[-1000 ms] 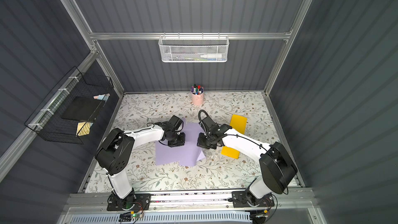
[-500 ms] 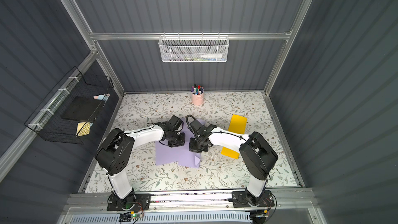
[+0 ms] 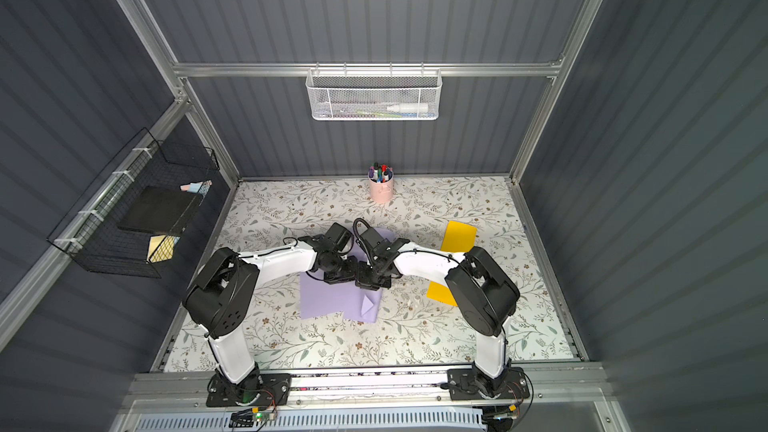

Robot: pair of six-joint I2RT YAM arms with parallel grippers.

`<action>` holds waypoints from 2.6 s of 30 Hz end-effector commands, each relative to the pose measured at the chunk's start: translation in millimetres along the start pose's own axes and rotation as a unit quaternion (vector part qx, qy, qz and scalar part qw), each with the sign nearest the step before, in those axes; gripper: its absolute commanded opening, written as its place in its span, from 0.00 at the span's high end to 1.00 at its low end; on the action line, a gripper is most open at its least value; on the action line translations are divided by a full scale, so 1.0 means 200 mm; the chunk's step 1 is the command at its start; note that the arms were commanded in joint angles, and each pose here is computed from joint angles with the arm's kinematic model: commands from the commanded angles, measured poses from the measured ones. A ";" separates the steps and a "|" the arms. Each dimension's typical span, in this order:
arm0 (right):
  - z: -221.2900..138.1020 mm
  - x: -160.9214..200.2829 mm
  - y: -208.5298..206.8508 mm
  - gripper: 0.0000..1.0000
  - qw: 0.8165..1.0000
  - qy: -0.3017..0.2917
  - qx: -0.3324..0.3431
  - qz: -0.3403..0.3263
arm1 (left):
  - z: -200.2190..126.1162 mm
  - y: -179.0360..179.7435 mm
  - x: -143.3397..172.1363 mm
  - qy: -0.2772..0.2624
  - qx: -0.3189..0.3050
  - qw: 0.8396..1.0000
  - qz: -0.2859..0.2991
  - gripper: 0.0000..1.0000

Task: Fold the rectangular paper in half along the long edge
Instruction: Fold the paper.

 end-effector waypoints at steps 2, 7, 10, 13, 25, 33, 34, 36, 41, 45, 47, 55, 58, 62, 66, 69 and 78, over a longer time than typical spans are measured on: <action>0.01 -0.03 0.04 1.00 1.000 -0.003 -0.012 0.006 | 0.08 0.14 0.16 0.057 -0.058 0.997 -0.003 0.97; 0.05 -0.04 0.02 1.00 1.000 -0.001 -0.007 0.013 | 0.08 0.15 0.16 0.058 -0.060 0.997 -0.003 0.97; 0.07 -0.04 0.00 1.00 1.000 0.001 -0.002 0.019 | 0.08 0.15 0.17 0.059 -0.060 0.996 -0.003 0.97; 0.09 -0.05 -0.03 1.00 1.000 0.001 0.005 0.025 | 0.08 0.16 0.17 0.059 -0.062 0.996 -0.004 0.97; 0.14 -0.05 -0.03 1.00 0.998 0.013 -0.043 0.043 | 0.08 0.15 0.17 0.060 -0.063 0.996 -0.003 0.97; 0.17 -0.04 -0.01 1.00 0.997 0.027 -0.056 0.038 | 0.09 0.16 0.17 0.062 -0.065 0.996 -0.005 0.97; 0.18 -0.04 -0.01 1.00 0.997 0.030 -0.058 0.038 | 0.09 0.16 0.17 0.063 -0.066 0.996 -0.005 0.97; 0.19 -0.03 -0.01 1.00 0.997 0.035 -0.061 0.039 | 0.09 0.16 0.17 0.063 -0.065 0.996 -0.005 0.97; 0.24 -0.02 -0.03 0.90 0.996 0.048 -0.069 0.044 | 0.09 0.17 0.17 0.063 -0.068 0.996 -0.006 0.97; 0.24 0.00 -0.05 0.73 0.995 0.050 -0.065 0.049 | 0.08 0.17 0.17 0.062 -0.069 0.996 -0.005 0.97; 0.24 0.01 -0.06 0.63 0.995 0.050 -0.063 0.050 | 0.08 0.17 0.17 0.062 -0.069 0.996 -0.005 0.97; 0.25 0.06 -0.13 0.61 0.995 0.061 -0.059 0.053 | 0.06 0.16 0.15 0.054 -0.074 0.996 -0.012 0.97; 0.26 0.08 -0.16 0.81 0.995 0.066 -0.054 0.060 | 0.02 0.14 0.10 0.041 -0.062 0.997 -0.016 0.97; 0.28 0.10 -0.20 0.91 0.994 0.072 -0.052 0.065 | -0.06 0.08 -0.01 0.007 -0.022 1.000 -0.016 0.97; 0.29 0.11 -0.21 0.96 0.994 0.072 -0.052 0.065 | -0.15 -0.02 -0.11 -0.026 0.027 0.999 -0.003 0.95; 0.29 0.11 -0.22 0.96 0.994 0.073 -0.053 0.065 | -0.19 -0.08 -0.13 -0.033 0.056 0.998 0.012 0.95; 0.29 0.11 -0.22 0.97 0.994 0.073 -0.056 0.064 | -0.17 -0.13 -0.05 -0.003 0.116 0.993 0.034 0.92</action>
Point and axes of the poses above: each gripper's point midway between its finger pads, its own z axis out along the fingers, its own y axis along the line the jaws close on, x = y × z, the point moved 3 cm from there along -z, back along the fingers, and after that the axes turned 2 degrees about z, right-handed, at the moved point
